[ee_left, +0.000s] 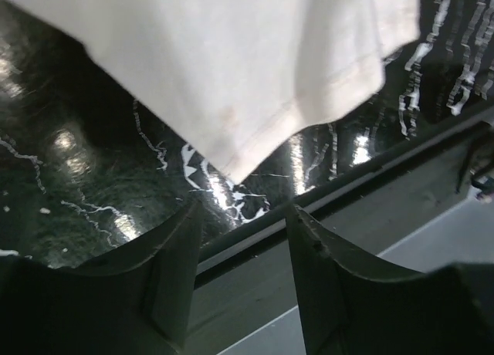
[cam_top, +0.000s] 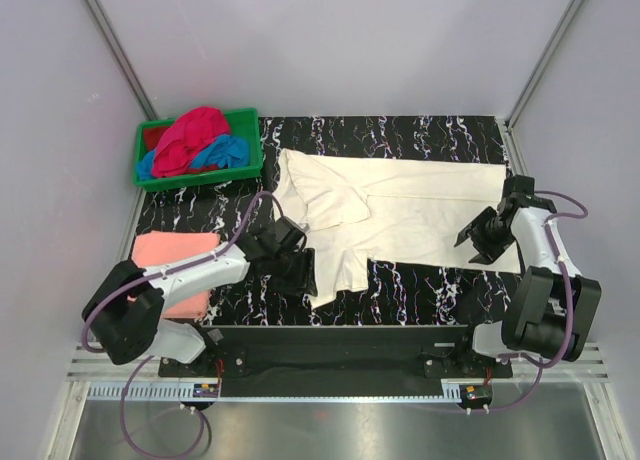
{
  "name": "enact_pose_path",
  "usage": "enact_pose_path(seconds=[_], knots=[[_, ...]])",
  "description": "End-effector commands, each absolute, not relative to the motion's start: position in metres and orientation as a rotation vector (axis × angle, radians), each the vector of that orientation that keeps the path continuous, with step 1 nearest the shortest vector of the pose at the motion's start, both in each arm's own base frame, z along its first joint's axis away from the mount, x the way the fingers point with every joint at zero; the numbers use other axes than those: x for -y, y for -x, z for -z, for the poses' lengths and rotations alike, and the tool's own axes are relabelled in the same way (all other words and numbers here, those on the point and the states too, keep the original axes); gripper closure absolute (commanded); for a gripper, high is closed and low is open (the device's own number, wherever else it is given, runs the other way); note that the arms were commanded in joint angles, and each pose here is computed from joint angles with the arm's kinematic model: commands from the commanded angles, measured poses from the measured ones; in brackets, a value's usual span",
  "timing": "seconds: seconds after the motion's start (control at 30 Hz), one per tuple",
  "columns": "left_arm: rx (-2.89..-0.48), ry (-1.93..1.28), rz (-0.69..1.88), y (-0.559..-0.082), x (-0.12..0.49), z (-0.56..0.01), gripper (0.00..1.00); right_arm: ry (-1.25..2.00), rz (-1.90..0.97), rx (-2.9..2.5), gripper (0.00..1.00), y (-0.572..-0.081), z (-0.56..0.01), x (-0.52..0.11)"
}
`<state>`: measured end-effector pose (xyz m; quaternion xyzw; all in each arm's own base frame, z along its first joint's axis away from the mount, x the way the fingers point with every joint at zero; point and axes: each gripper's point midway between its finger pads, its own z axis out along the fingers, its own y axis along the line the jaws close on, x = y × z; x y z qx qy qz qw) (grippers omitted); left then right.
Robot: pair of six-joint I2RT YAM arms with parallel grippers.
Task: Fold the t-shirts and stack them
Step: Fold the tshirt
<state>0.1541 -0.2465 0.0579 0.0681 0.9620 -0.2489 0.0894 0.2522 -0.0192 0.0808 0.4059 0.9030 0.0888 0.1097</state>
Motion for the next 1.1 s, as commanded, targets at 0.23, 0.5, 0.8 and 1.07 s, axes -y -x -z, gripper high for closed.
enact_pose_path(seconds=[0.23,0.5,0.8,1.07], knots=[[-2.867,0.018,0.281,-0.173,0.256,-0.038,0.4,-1.111,-0.104,-2.55,0.4,-0.257,-0.114,0.042],[-2.957,-0.003,0.139,-0.154,0.251,-0.008,0.47,-1.128,-0.047,-2.531,0.4,-0.254,-0.115,0.05],[-2.974,-0.087,0.172,-0.148,0.253,0.004,0.96,-1.265,0.01,-2.495,0.44,-0.248,-0.095,0.066],[-2.852,-0.192,0.366,-0.15,0.259,-0.047,1.0,-1.585,0.142,-2.279,0.51,-0.232,-0.073,0.127]])
